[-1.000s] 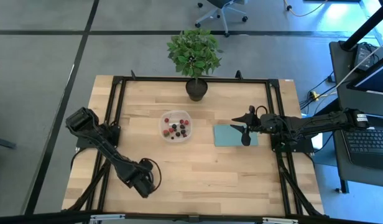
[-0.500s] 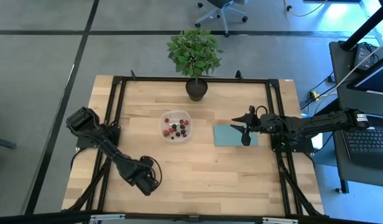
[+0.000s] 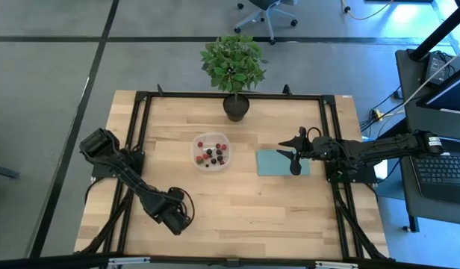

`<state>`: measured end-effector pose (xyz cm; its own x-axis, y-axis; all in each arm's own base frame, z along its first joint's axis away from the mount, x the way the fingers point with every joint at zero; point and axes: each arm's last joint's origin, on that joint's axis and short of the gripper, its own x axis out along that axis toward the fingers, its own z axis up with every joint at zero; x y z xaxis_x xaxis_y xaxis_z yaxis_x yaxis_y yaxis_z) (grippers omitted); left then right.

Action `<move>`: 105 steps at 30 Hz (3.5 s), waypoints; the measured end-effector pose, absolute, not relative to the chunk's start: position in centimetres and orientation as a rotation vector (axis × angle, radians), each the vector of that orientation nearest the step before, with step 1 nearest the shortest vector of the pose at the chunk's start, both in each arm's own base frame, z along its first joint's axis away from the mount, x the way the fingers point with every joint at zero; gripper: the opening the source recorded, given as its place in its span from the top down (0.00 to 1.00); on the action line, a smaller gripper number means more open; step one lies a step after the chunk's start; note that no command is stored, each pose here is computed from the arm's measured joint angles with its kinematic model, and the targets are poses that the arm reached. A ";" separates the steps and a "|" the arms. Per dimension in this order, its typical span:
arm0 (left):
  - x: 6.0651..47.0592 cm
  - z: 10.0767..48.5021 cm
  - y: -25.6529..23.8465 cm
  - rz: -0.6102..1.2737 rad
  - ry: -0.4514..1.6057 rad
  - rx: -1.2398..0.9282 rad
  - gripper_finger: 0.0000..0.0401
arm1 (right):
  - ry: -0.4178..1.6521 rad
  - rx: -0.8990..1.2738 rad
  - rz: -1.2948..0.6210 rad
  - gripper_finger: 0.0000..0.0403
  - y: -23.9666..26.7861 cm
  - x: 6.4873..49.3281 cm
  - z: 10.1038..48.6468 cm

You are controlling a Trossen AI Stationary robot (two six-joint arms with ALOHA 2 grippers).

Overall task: Pick and placing Produce into tupperware
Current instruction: Put the right strawberry into the container

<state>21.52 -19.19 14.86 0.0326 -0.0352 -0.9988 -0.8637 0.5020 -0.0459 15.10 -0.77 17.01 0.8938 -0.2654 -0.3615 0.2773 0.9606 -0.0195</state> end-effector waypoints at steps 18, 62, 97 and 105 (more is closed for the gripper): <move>21.8 13.9 -19.4 0.777 1.447 -0.821 0.28 | 0.372 0.021 -0.279 0.65 -0.8 15.1 17.0; 22.3 13.3 -19.1 0.756 1.507 -0.846 0.53 | 0.372 0.021 -0.279 0.65 -0.8 15.1 17.0; 22.5 13.3 -18.9 0.567 1.565 -0.686 0.55 | 0.372 0.021 -0.279 0.65 -0.8 15.1 17.0; 22.5 13.3 -18.9 0.571 1.558 -0.681 0.71 | 0.373 0.018 -0.278 0.65 -0.8 15.1 17.0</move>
